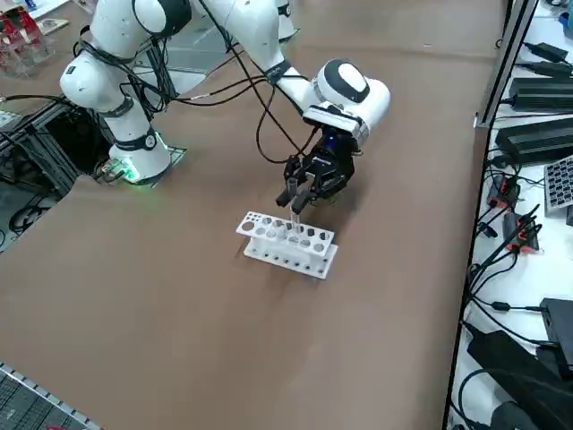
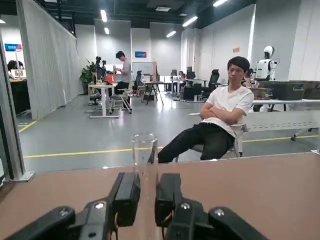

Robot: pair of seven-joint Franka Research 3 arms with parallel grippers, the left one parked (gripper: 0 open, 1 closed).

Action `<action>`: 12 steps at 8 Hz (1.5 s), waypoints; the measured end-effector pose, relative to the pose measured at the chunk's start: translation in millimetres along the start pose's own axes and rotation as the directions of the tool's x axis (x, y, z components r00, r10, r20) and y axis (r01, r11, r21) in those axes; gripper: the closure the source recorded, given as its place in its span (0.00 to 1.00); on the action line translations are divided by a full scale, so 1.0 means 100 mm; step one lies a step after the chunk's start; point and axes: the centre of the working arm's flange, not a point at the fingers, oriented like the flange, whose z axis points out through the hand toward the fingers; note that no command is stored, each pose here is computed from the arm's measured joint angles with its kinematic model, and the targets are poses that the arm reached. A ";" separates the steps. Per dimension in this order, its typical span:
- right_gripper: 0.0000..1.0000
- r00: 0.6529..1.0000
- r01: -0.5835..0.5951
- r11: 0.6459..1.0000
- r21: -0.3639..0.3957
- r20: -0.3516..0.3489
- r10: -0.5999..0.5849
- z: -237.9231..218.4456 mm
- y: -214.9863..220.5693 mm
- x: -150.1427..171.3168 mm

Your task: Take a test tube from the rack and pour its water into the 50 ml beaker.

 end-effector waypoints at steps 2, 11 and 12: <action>0.77 1.000 0.001 1.000 -0.002 0.002 -0.001 0.00 0.00 -0.01; 0.77 1.000 -0.005 1.000 -0.009 -0.005 0.005 0.06 0.03 -0.19; 0.77 1.000 -0.011 1.000 -0.008 -0.005 0.011 0.06 0.03 -0.22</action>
